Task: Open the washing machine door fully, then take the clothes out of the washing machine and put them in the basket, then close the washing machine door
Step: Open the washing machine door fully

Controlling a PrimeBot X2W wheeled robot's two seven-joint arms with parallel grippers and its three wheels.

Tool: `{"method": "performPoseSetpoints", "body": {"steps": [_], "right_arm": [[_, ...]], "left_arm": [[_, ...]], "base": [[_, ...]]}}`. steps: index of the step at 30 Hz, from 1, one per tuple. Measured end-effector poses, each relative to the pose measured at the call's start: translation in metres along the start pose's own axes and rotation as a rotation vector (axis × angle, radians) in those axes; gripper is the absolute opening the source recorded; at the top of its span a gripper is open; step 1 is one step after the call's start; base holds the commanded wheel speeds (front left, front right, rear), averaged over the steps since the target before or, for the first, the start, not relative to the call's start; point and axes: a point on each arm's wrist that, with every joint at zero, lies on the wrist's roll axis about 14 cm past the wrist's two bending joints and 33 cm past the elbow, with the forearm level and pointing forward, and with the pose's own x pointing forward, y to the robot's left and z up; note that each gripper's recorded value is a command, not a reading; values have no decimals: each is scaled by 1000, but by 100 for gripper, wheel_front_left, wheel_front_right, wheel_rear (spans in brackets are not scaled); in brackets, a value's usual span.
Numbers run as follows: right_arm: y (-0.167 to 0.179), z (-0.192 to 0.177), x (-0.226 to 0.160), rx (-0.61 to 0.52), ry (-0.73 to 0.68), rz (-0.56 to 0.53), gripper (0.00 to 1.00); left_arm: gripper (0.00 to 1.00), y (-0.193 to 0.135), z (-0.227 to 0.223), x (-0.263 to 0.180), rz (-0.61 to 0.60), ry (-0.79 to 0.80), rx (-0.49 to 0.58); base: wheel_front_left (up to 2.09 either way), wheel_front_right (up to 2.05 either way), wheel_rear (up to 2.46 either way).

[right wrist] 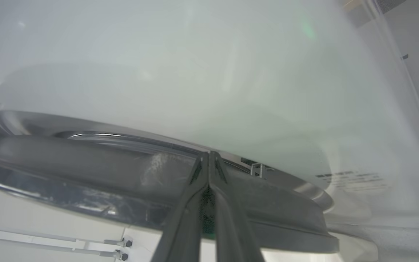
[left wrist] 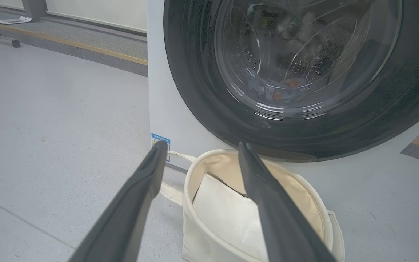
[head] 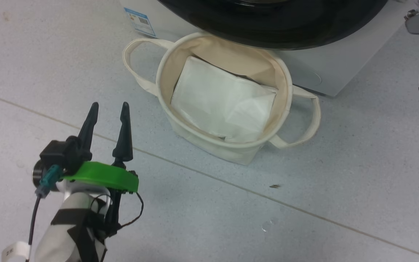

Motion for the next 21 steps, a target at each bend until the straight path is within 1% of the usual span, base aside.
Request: {"method": "performPoseSetpoints", "body": {"steps": [7, 12, 21], "right_arm": [[6, -8, 4, 7, 32, 14, 0], [19, -15, -1, -4, 60, 39, 0], [35, -49, -32, 7, 160, 91, 0]], "left_arm": [[100, 2, 2, 1, 7, -9, -12], [100, 5, 7, -1, 18, -19, -10], [100, 5, 25, -11, 17, -59, -12]], "base": [[0, 0, 0], [0, 0, 0], [0, 0, 0]]}}
